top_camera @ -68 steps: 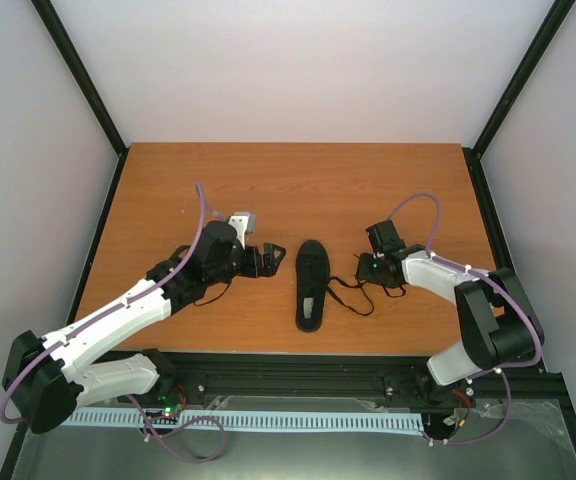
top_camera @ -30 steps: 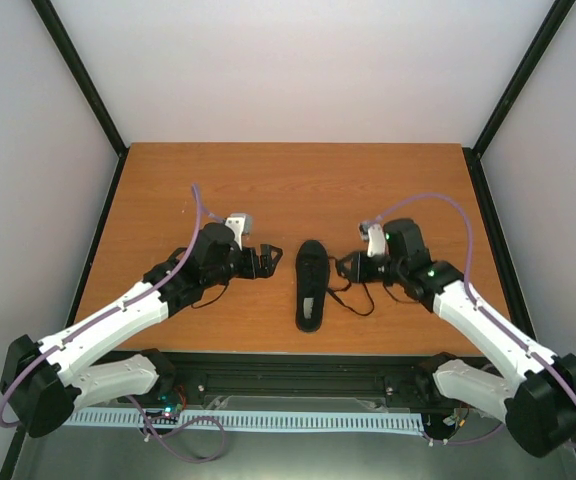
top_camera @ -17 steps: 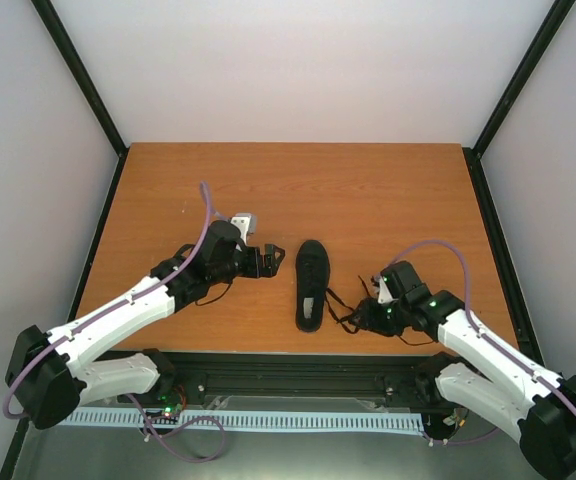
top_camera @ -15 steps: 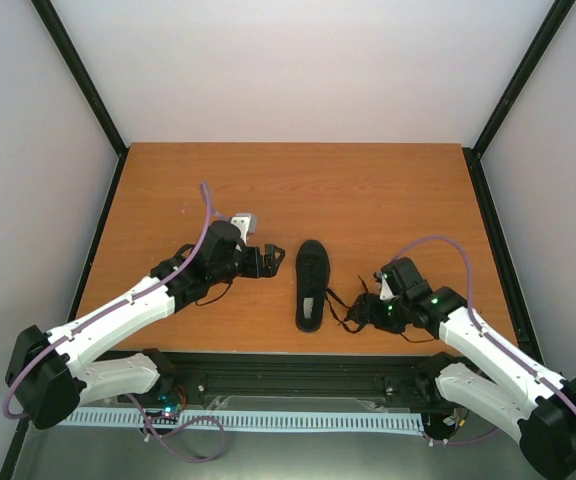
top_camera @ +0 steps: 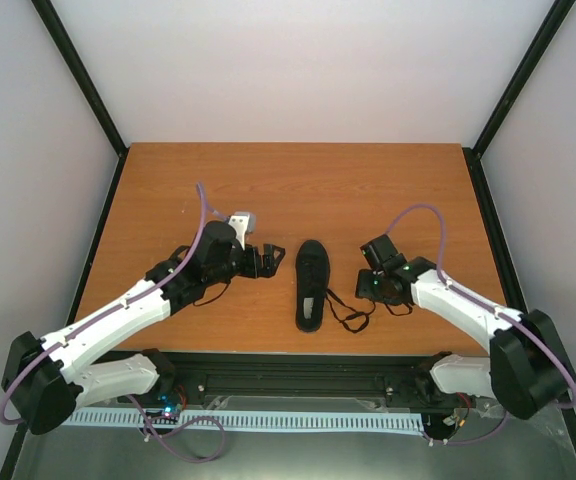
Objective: Tie the shoes
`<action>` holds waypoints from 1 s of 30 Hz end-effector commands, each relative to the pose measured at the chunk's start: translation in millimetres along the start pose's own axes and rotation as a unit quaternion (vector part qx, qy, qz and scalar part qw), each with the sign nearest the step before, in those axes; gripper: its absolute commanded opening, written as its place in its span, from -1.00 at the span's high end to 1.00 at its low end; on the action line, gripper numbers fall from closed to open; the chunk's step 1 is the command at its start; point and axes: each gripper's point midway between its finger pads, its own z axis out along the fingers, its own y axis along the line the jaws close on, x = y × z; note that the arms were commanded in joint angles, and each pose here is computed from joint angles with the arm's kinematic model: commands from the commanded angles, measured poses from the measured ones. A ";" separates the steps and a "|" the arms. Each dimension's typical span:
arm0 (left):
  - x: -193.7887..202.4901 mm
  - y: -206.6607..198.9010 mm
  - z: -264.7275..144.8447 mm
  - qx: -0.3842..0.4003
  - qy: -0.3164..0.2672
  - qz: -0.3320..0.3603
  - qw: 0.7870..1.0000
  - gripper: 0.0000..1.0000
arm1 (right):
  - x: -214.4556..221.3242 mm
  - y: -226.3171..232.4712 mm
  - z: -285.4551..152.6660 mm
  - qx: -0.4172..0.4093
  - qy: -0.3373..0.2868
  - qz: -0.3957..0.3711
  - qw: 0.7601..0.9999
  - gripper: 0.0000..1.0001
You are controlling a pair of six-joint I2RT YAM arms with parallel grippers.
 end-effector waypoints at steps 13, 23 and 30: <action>1.4 -10.1 -2.5 0.041 -0.009 0.010 0.999 -0.99 | 16.8 -21.2 32.6 0.033 0.014 -0.004 0.999 0.08; -0.8 -23.8 -1.4 0.082 -0.019 0.028 0.996 -0.99 | 16.3 -21.1 44.5 0.026 0.024 0.000 0.999 0.54; -7.1 -48.5 16.0 0.149 -0.031 0.047 0.987 -0.99 | -50.7 17.1 -2.5 -0.032 -0.066 -0.013 0.997 0.95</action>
